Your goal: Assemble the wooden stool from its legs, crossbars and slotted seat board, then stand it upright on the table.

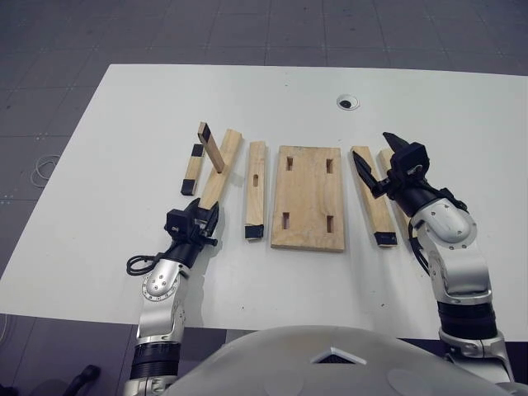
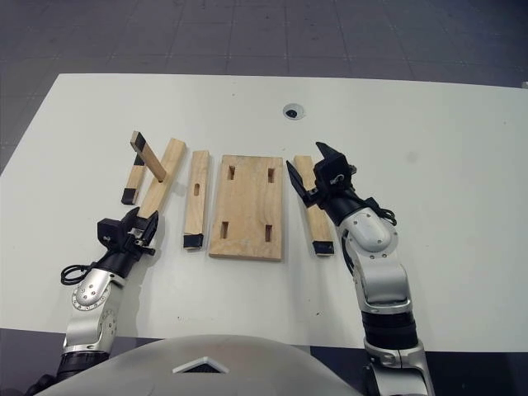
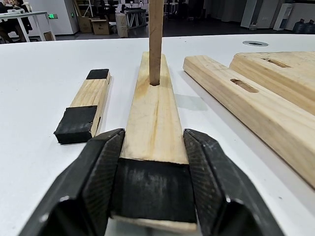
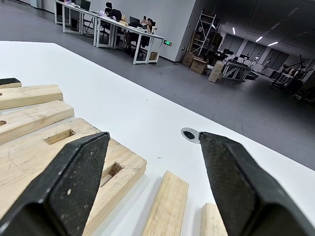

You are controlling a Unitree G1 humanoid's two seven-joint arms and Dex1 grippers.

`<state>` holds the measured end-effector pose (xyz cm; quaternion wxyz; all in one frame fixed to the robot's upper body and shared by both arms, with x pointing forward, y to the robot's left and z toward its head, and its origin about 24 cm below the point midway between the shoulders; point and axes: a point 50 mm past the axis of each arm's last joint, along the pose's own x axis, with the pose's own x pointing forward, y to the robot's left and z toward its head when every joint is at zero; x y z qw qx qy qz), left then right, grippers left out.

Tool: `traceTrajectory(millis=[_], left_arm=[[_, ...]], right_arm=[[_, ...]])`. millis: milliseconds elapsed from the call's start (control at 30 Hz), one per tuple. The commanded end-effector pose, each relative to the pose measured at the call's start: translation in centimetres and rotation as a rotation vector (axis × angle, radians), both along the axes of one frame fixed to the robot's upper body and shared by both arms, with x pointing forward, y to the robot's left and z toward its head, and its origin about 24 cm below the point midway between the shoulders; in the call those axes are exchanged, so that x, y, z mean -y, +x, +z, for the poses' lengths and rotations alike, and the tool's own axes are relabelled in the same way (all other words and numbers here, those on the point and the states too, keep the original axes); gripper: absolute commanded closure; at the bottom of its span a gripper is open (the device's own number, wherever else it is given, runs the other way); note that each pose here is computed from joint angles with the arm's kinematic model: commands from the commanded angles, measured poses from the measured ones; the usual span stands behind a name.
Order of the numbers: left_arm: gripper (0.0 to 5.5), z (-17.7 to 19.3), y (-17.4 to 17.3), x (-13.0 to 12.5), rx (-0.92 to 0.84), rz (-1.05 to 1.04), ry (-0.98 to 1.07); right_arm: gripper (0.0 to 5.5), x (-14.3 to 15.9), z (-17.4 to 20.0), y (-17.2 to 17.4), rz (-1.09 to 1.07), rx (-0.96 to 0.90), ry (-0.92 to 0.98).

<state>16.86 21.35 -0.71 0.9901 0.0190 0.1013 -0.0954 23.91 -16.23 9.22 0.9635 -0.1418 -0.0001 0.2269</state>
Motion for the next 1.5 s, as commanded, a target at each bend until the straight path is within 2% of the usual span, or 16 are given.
traceTrajectory(millis=[33, 133, 333, 467, 600, 767, 1000, 1233, 1500], left_arm=[[3.52, -1.9, -1.1, -0.3, -0.139, 0.009, 0.026], [3.52, -0.8, -0.3, -0.7, -0.095, 0.031, 0.014], [3.52, 8.0, 5.1, -0.8, 0.239, 0.058, -0.075], [3.52, 13.4, 7.7, -0.1, 0.373, -0.015, -0.168], [3.52, 16.9, 9.3, 1.4, 0.415, -0.163, -0.295], [3.52, 17.5, 10.6, 3.1, 0.335, -0.334, -0.502], [3.52, 17.5, 10.5, 6.0, 0.271, -0.530, -0.764], [3.52, 16.2, 10.1, 7.5, 0.185, -0.632, -0.890], [3.52, 15.7, 9.9, 8.2, 0.143, -0.664, -0.978]], right_arm=[[2.16, 0.2, 0.4, 0.2, -0.002, 0.005, -0.006], [2.16, 0.3, 0.4, 0.3, -0.008, 0.007, -0.005], [2.16, 1.3, 1.5, 1.6, -0.073, -0.010, 0.105], [2.16, 2.4, 3.2, 3.8, -0.089, -0.090, 0.338], [2.16, 2.6, 5.1, 6.1, 0.058, -0.234, 0.637], [2.16, -0.3, 7.6, 6.7, 0.384, -0.359, 0.867], [1.09, -3.0, 6.0, 6.4, 0.547, -0.516, 1.042], [0.01, -3.4, 5.8, 7.0, 0.698, -0.558, 1.243], [0.00, -2.9, 5.4, 6.4, 0.850, -0.536, 1.229]])
